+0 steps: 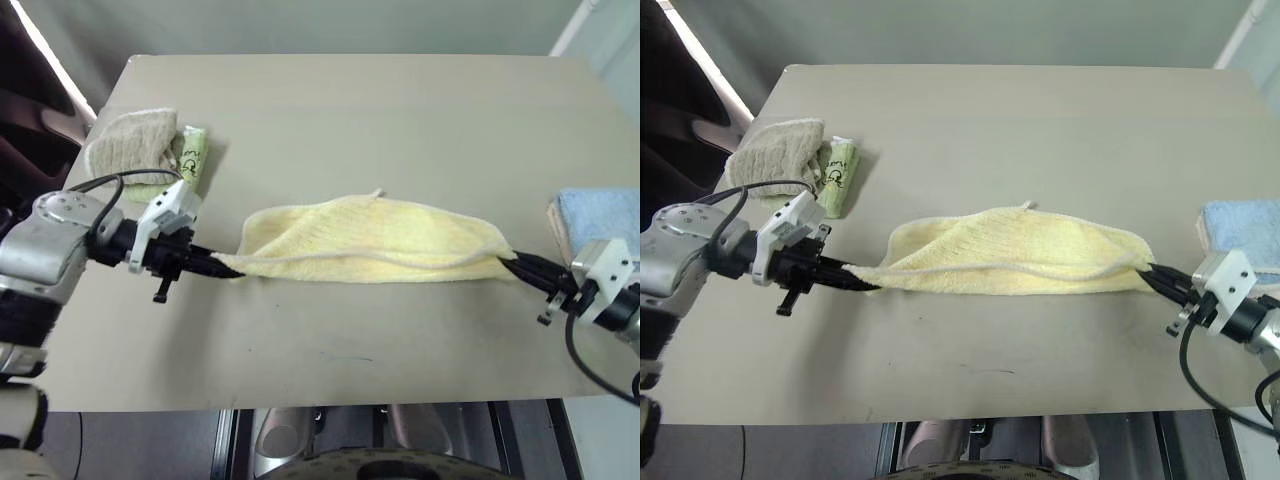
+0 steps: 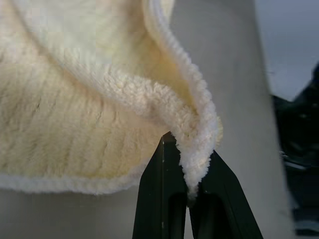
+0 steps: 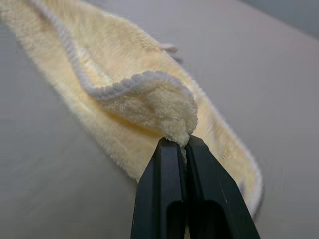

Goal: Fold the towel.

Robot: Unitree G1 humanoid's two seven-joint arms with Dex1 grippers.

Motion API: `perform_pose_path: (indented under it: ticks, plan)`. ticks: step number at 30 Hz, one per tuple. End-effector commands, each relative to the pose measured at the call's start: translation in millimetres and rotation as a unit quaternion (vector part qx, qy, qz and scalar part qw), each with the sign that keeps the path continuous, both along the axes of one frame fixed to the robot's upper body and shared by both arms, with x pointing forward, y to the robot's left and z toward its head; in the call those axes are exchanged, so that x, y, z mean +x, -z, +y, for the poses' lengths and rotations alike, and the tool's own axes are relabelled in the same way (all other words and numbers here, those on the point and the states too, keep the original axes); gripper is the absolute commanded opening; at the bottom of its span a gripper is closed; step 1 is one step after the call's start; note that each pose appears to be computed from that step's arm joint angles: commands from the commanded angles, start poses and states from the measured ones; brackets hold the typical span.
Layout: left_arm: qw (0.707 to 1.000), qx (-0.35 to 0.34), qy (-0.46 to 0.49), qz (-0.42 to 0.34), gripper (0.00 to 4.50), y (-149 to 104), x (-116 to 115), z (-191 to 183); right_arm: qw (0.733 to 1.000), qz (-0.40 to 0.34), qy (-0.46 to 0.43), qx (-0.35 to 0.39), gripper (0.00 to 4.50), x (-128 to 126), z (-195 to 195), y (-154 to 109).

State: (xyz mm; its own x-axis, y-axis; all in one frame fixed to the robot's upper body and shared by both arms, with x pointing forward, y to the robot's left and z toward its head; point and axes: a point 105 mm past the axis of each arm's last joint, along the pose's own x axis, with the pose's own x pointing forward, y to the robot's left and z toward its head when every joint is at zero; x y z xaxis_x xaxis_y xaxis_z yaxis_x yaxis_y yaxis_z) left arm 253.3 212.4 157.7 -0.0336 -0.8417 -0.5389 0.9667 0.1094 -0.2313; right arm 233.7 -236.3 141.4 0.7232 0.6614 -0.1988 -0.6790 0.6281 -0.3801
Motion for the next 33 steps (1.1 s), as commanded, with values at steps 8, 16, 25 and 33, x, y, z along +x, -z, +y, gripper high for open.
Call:
perform_pose_path:
  ticks: [8,16,25,33]
  plan:
    - [0.996,0.023,0.037,0.074,0.02,7,-38,7,0.998,-0.054,0.032,-0.020,0.00,-19,-16,-18]
    - [0.993,0.099,0.048,0.037,0.02,40,-38,38,0.995,-0.051,0.074,-0.052,0.00,-21,-46,-23]
    - [0.995,0.093,0.039,0.012,0.02,58,-23,45,0.993,-0.014,0.083,-0.076,0.00,-28,-57,-18]
    - [0.997,0.029,-0.022,-0.063,0.02,27,29,41,0.988,-0.026,0.128,-0.088,0.00,-17,-76,-21]
